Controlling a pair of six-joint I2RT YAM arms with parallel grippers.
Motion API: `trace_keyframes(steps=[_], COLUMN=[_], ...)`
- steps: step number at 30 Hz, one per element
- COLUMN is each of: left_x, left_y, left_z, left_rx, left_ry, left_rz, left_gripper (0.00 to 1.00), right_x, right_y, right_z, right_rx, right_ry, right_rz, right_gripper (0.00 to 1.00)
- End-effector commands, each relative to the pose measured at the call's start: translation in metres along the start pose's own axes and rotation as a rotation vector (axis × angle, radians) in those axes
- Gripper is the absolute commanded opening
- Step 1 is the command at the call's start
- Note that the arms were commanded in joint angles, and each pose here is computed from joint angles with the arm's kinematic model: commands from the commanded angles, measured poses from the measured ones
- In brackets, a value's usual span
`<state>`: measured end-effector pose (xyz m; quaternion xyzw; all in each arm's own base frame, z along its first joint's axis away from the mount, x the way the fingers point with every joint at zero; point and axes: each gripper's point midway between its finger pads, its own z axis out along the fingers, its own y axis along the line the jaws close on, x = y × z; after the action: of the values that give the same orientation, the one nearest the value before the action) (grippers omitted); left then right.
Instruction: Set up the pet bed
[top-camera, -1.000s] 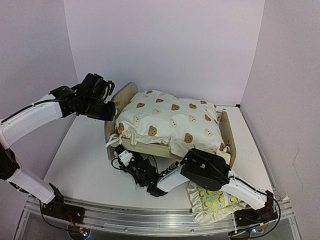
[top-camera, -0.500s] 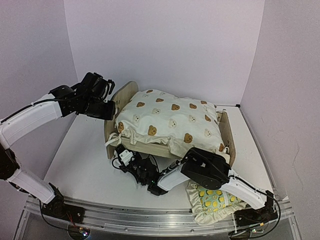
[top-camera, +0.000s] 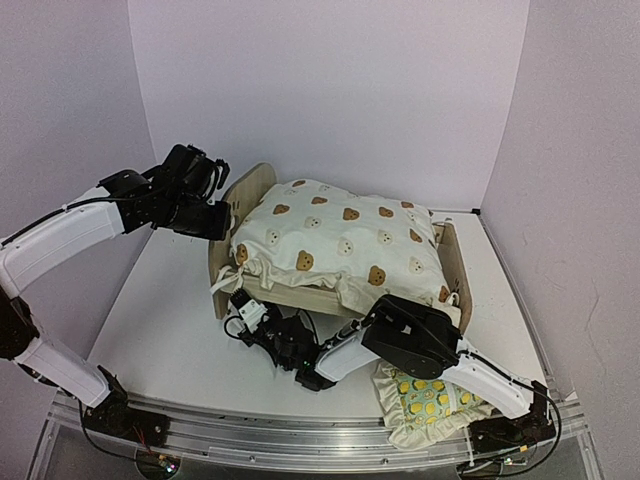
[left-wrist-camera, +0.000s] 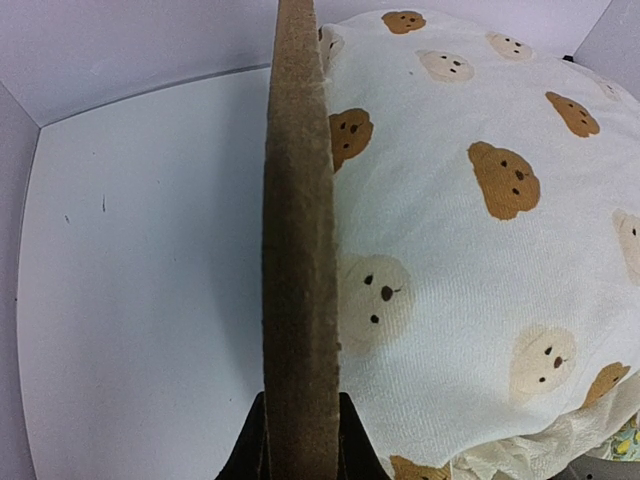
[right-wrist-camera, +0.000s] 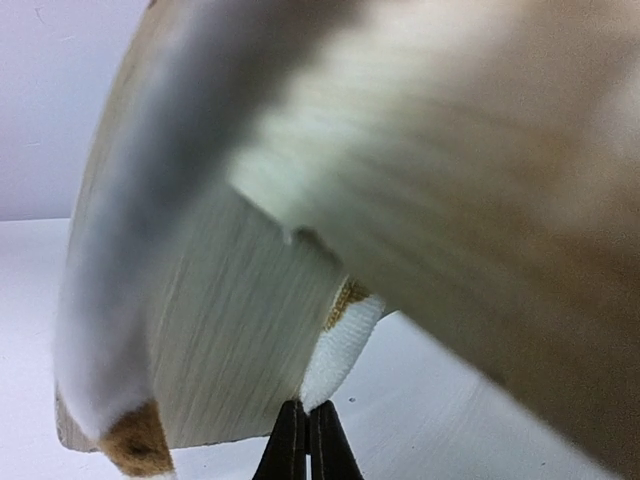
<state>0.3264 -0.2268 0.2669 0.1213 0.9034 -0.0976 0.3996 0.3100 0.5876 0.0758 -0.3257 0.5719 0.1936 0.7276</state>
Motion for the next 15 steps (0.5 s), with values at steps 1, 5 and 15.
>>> trace_keyframes(steps=[1, 5, 15], left_x=[-0.095, -0.092, -0.083], left_y=[-0.040, -0.038, -0.038], left_z=[-0.063, -0.057, -0.043], left_rx=[0.218, 0.204, 0.195], left_ry=[-0.333, -0.331, -0.317], left_rz=[-0.074, -0.071, -0.071], left_gripper=[0.00, 0.00, 0.00], right_x=[-0.006, -0.007, -0.020], right_y=[-0.005, -0.006, 0.024], right_z=[-0.003, -0.014, -0.045], right_rx=[-0.008, -0.007, -0.088], right_ry=[-0.023, 0.003, 0.027], right_rz=[0.043, 0.061, 0.036], right_gripper=[0.00, 0.00, 0.00])
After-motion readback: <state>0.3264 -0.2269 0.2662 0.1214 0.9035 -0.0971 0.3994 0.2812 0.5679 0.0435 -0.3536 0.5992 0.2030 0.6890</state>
